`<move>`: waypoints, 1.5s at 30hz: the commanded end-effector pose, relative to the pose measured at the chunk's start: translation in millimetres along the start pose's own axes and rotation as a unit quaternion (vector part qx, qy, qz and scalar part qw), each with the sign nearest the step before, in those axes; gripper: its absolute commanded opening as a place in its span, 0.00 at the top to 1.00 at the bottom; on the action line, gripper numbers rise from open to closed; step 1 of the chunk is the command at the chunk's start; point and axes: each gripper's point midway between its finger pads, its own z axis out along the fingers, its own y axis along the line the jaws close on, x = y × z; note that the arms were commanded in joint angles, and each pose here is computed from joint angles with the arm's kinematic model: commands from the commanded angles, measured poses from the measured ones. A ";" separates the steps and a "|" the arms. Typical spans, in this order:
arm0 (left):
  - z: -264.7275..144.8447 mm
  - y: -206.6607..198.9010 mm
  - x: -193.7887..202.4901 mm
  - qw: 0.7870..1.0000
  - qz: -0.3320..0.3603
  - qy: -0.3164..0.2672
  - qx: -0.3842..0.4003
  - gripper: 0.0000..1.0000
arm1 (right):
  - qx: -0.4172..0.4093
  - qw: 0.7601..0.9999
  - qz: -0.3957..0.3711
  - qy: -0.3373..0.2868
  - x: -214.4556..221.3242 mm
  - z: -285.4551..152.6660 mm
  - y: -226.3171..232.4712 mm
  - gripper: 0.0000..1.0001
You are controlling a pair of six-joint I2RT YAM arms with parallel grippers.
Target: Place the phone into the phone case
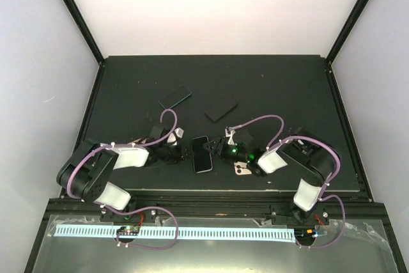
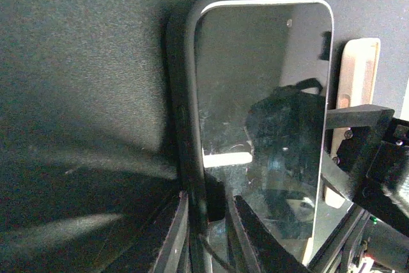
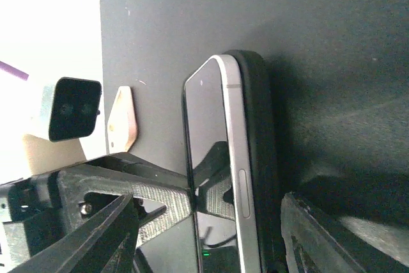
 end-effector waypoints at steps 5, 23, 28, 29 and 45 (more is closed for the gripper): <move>-6.7 37.9 22.5 0.997 -0.028 0.021 -0.071 0.80 | -0.133 0.991 -0.010 0.028 6.9 -2.5 61.4 0.39; -19.9 40.2 22.8 0.996 -0.031 0.018 -0.080 0.74 | -0.086 0.992 -0.039 0.080 19.4 15.4 46.0 0.54; -23.1 34.5 21.1 0.997 -0.027 0.015 -0.074 0.73 | -0.057 0.994 -0.049 0.075 17.0 17.9 37.3 0.66; -23.6 33.0 21.0 0.997 -0.027 0.015 -0.071 0.72 | -0.053 0.995 -0.049 0.074 16.5 18.1 35.8 0.70; -22.2 17.3 18.7 0.999 -0.026 0.018 -0.027 0.60 | -0.004 0.995 -0.084 0.051 7.9 12.4 24.6 0.93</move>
